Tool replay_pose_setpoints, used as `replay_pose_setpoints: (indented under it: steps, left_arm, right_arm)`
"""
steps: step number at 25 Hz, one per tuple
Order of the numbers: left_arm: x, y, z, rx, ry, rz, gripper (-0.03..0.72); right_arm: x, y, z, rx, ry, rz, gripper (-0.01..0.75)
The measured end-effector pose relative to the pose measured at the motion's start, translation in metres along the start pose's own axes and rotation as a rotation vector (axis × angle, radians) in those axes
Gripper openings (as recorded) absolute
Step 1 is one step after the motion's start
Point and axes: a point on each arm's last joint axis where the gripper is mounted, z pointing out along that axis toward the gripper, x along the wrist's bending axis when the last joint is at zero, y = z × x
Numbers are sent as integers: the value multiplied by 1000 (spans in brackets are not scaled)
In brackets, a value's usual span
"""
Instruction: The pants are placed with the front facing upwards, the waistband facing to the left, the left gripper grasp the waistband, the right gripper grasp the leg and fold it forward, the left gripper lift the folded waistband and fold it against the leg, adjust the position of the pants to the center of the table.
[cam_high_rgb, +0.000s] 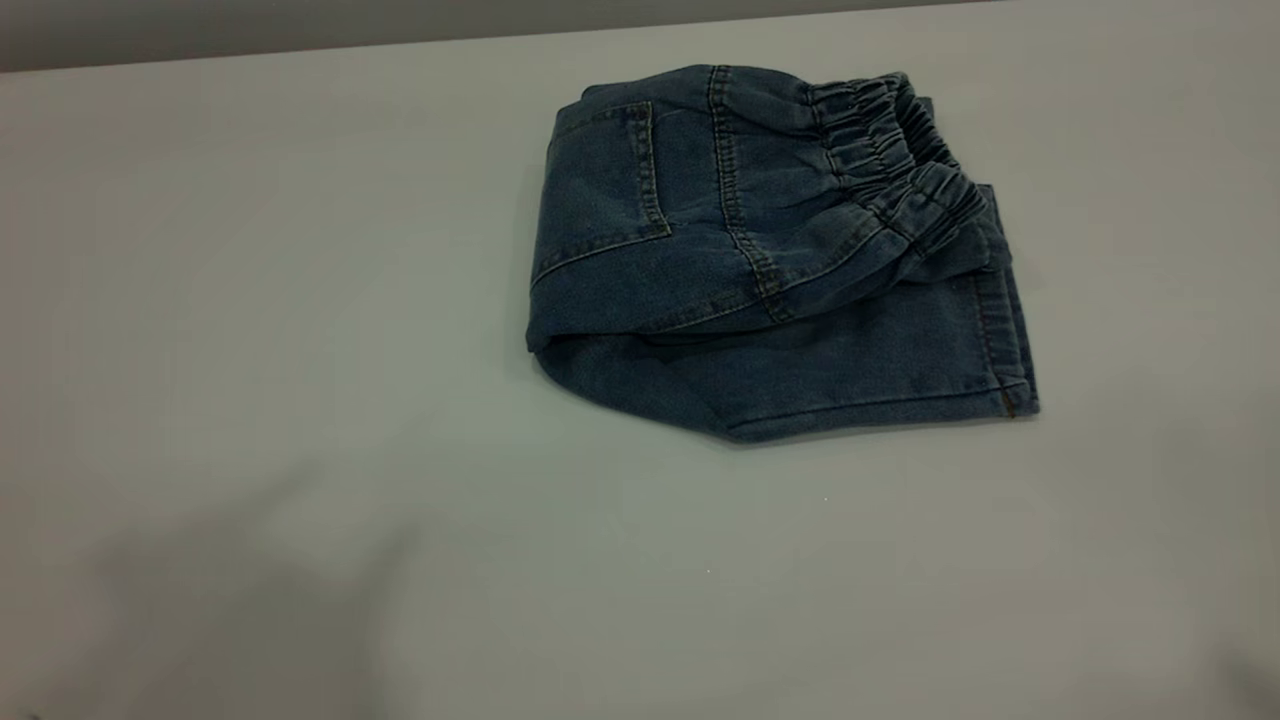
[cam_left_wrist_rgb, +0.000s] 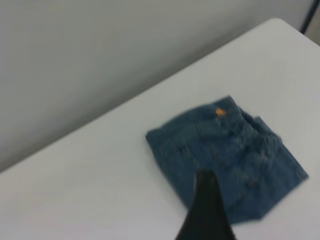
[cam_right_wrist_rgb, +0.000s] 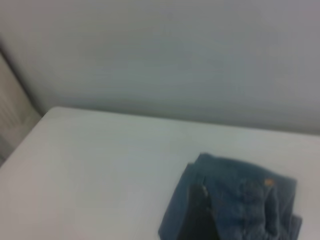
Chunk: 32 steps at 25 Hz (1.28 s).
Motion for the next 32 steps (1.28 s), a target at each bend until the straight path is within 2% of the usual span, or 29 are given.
replay_pose_setpoints:
  steps: [7, 11, 14, 20, 23, 25, 28, 32]
  left_arm:
    - [9, -86, -48, -12, 2, 6, 498]
    - [12, -138, -61, -20, 9, 7, 498]
    - [13, -172, -63, -23, 10, 7, 498]
    - [13, -221, -63, -44, 10, 1, 498]
    - [14, -237, -63, -62, 9, -4, 498]
    - [13, -246, -59, -60, 10, -4, 498]
    - [11, -258, -46, -10, 10, 1, 498]
    - [8, -273, -24, 80, 12, -12, 498]
  right_arm:
    - [22, -68, -29, -39, -14, -115, 477]
    - [23, -108, -36, -39, -66, -128, 477]
    - [15, -137, -30, -2, -124, -112, 477]
    - [-6, -186, -17, 101, -178, -130, 477]
    - [-16, -201, -18, 117, -250, -112, 477]
    - [-22, -204, -21, 75, -309, -115, 477]
    - [-30, -210, -22, 45, -372, -129, 477]
    - [-38, -218, -11, 77, -379, -120, 477]
